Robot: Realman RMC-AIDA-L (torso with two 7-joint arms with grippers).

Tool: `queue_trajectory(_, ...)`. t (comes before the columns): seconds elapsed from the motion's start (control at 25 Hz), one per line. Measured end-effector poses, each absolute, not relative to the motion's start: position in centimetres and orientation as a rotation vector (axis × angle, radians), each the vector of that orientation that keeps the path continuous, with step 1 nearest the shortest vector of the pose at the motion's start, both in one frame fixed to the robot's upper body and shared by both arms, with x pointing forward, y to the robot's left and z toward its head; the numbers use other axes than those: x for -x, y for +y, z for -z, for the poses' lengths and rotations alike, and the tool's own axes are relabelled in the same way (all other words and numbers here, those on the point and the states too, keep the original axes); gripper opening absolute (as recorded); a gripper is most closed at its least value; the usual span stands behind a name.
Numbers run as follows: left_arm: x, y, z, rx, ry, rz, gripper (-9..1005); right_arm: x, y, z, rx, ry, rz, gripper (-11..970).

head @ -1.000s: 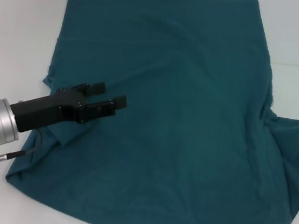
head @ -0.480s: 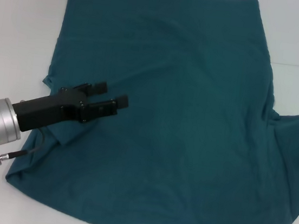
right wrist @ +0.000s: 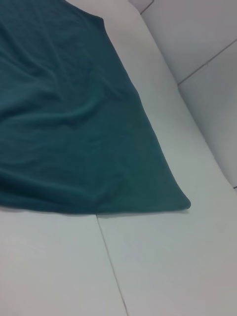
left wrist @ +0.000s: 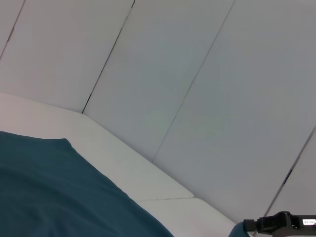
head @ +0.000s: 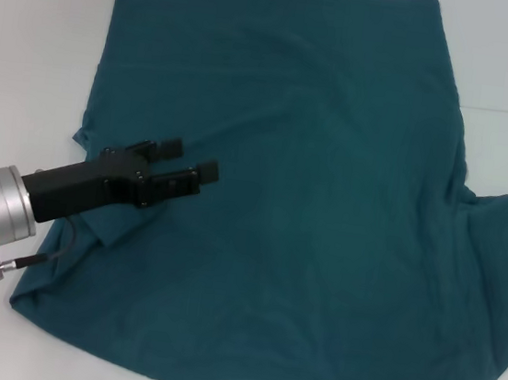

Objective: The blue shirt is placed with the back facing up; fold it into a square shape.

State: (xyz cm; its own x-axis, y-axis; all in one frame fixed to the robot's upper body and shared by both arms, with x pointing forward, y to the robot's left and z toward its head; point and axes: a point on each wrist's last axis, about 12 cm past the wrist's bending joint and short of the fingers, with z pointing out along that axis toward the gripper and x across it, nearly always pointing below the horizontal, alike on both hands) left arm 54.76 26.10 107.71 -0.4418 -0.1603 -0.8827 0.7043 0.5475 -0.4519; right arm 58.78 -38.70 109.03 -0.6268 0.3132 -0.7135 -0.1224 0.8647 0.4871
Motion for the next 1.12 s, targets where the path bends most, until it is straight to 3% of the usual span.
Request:
queue_trajectory(0.72,-54.9,25.9,-107.8,-0.446,1.763,1.073,926,-59.4,-38.3,-109.9,-0.079,2.154,-0.655,-1)
queue_trajectory(1.12,-55.0,26.0,-107.9,-0.431,1.767,1.077,925,-61.4,-31.9,-111.1,0.143,2.168,-0.853,21)
